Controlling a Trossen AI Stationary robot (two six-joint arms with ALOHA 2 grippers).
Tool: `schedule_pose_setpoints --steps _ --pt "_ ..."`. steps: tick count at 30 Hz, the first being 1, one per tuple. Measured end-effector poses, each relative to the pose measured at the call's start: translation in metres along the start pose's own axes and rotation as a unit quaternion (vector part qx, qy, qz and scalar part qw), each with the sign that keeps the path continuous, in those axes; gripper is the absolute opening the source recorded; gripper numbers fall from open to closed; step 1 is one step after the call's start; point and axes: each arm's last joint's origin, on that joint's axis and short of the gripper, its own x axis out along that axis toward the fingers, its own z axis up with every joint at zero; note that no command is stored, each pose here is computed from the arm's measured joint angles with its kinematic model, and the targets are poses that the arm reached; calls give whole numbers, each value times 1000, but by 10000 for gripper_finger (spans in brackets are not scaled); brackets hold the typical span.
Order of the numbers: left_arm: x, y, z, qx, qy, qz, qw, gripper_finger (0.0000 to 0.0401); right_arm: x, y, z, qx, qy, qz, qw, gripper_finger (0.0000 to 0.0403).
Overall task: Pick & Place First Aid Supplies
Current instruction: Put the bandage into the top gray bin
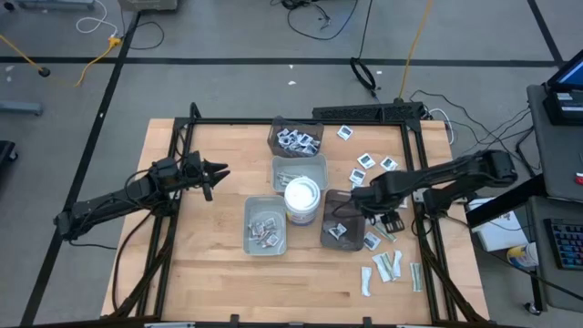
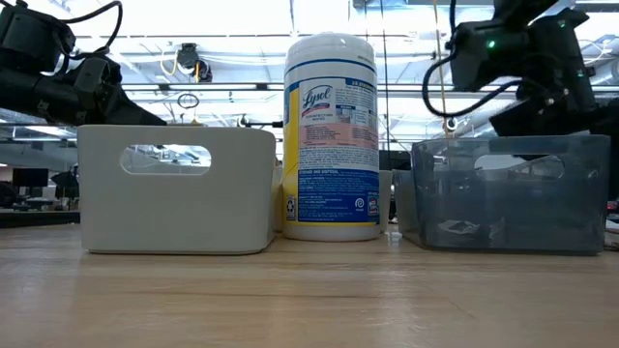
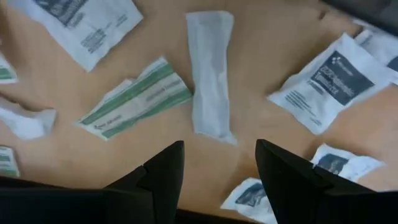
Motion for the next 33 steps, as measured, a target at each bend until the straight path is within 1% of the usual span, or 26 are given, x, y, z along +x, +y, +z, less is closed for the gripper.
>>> schedule_pose_setpoints --steps 8,13,18,20,23,28,33 --pt "0 0 0 0 0 0 1000 129 16 -4 21 1 -13 -2 1000 192" --pt "0 0 0 0 0 0 1000 129 28 -5 23 12 20 3 1000 192" --pt "0 0 0 0 0 0 1000 129 31 -5 21 12 26 2 1000 184" --pt "0 0 0 0 0 0 1000 129 31 -5 21 12 26 2 1000 168" --pt "0 0 0 0 0 0 1000 129 31 -5 21 11 25 4 1000 130" --pt "0 0 0 0 0 0 1000 129 31 -2 22 -1 18 44 999 62" --pt "0 0 0 0 0 0 1000 129 34 -3 22 0 13 40 999 13"
